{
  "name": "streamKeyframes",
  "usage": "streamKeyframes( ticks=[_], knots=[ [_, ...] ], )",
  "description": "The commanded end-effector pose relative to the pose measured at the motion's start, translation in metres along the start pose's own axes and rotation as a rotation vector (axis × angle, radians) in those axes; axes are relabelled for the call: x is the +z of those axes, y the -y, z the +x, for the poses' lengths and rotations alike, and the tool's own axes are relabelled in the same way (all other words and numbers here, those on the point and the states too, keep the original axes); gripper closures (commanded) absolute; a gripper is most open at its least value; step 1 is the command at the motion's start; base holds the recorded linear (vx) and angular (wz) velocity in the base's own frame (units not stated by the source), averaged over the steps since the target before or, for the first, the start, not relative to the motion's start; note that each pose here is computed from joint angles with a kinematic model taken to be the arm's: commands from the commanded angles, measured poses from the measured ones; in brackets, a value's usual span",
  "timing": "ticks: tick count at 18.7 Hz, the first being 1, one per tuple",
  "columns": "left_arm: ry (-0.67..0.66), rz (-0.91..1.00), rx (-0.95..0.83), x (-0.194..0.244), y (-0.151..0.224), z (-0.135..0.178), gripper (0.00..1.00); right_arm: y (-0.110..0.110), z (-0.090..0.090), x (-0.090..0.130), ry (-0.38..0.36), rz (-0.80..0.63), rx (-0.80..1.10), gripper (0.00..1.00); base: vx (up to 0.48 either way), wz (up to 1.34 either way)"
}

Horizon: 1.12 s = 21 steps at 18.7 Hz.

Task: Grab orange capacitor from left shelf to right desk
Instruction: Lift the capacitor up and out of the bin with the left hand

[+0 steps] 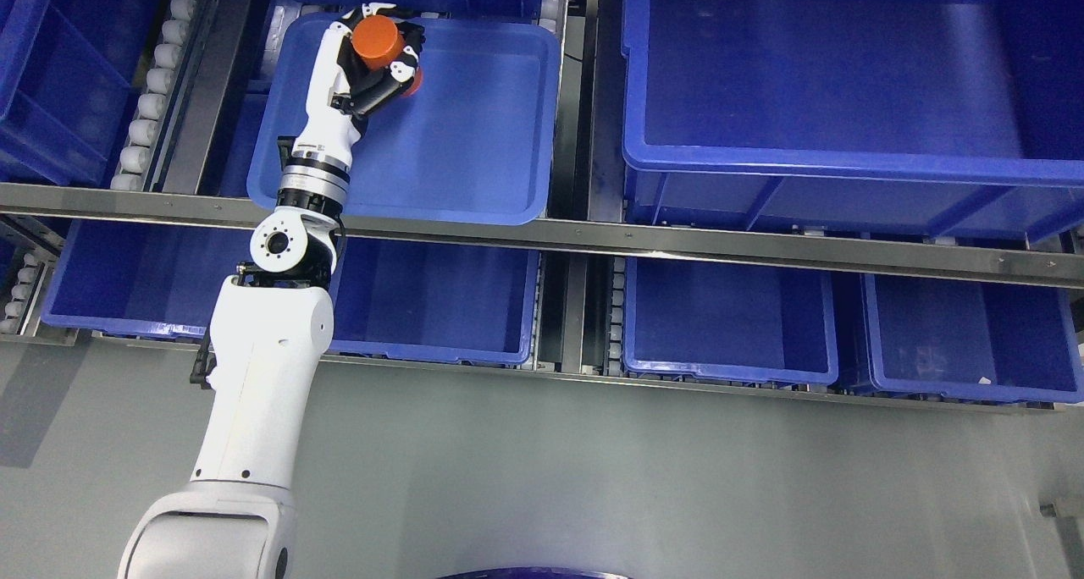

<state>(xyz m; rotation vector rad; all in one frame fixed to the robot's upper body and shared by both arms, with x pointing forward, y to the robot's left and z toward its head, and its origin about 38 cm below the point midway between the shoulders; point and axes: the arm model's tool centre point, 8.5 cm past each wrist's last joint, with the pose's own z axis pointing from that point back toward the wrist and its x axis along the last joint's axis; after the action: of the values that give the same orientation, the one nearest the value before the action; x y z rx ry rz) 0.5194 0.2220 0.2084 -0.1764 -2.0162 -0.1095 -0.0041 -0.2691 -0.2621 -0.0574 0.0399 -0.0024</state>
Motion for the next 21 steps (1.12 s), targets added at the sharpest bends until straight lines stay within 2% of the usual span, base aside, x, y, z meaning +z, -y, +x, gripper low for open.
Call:
streamKeyframes(
  ticks=[1,3,6,10,16,21],
  knots=[
    [0.332,-0.028,-0.019,-0.006,0.007,0.090,0.98,0.011,-0.014,0.000,-0.010,-0.017,-0.013,0.00,0.000,0.00],
    [0.434,-0.033,-0.031,0.002,0.010,0.111,0.99,0.011,-0.014,0.000,-0.010,-0.017,-0.011,0.00,0.000,0.00],
    [0.476,-0.042,-0.034,0.013,0.014,0.123,0.99,0.011,-0.014,0.000,-0.010,-0.017,-0.011,0.00,0.000,0.00],
    [0.468,-0.033,-0.033,0.024,0.013,0.121,0.99,0.011,-0.014,0.000,-0.010,-0.017,-0.011,0.00,0.000,0.00],
    [0.373,0.068,-0.018,0.032,-0.009,0.125,0.98,0.011,-0.014,0.000,-0.010,-0.017,-0.011,0.00,-0.012,0.00],
    [0.342,0.071,-0.017,0.041,-0.009,0.114,0.98,0.011,-0.014,0.000,-0.010,-0.017,-0.013,0.00,-0.085,-0.01]
  ],
)
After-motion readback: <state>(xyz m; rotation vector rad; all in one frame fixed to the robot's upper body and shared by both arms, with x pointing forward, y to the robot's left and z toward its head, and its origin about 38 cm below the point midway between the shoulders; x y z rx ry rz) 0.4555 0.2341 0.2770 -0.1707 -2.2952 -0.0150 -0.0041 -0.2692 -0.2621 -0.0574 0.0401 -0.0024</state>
